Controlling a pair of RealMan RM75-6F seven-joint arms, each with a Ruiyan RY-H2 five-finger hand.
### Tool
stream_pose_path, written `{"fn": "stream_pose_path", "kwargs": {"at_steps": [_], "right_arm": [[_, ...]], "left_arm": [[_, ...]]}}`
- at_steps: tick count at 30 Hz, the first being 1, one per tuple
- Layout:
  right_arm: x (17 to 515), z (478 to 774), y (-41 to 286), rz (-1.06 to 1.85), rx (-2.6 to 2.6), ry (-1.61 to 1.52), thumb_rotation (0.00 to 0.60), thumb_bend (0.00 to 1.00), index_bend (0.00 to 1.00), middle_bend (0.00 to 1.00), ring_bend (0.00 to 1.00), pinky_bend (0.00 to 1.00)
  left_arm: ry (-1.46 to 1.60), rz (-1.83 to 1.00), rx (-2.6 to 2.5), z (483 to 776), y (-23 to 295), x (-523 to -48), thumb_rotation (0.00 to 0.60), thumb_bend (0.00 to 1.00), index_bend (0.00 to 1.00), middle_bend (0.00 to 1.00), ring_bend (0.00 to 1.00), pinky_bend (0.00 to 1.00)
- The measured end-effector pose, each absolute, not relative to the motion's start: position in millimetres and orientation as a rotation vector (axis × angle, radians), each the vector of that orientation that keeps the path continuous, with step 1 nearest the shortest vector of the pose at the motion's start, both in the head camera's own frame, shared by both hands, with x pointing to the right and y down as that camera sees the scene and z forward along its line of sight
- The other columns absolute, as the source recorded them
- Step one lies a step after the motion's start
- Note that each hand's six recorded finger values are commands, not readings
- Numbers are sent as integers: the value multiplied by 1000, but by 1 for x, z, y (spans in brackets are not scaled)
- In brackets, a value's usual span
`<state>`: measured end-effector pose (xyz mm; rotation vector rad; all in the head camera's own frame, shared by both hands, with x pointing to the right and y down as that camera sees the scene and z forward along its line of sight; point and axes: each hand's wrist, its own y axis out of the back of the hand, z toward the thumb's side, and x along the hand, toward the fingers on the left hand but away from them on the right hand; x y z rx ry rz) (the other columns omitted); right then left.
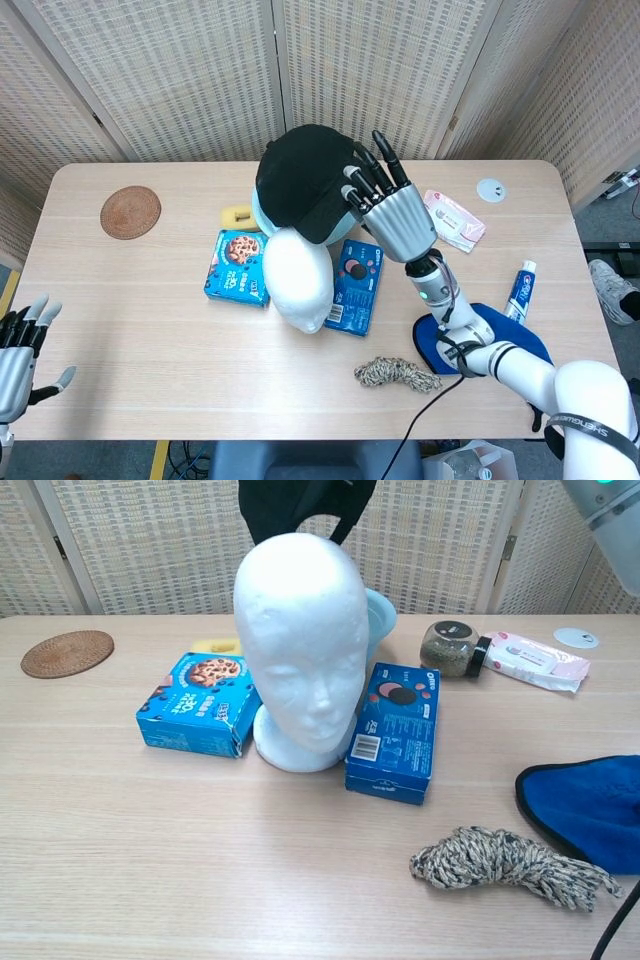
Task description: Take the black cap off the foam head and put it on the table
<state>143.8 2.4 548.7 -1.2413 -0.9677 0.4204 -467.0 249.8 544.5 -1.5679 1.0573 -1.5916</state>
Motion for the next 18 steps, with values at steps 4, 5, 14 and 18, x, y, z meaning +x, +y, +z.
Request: {"fn": "stream_pose_path", "kwargs": {"at_steps": [4, 5, 14, 18], "right_arm": [[168, 546, 1, 457, -1210, -966, 600, 441, 841, 428, 155, 0], [174, 546, 1, 469, -1203, -962, 600, 441, 841, 428, 155, 0], [221, 562, 0, 600, -1191, -911, 600, 441, 841, 428, 155, 0], [232, 572, -2, 642, -1192, -894, 600, 441, 841, 428, 155, 0]], "left_arm": [[1054, -1591, -1574, 547, 249, -466, 600, 203, 13, 0, 0, 0], [1052, -1590, -1576, 547, 249, -465, 600, 203, 13, 0, 0, 0], [1036, -1586, -1590, 552, 247, -460, 600, 203, 13, 0, 0, 0], [1034, -1590, -1591, 553, 247, -458, 600, 203, 13, 0, 0, 0]]}}
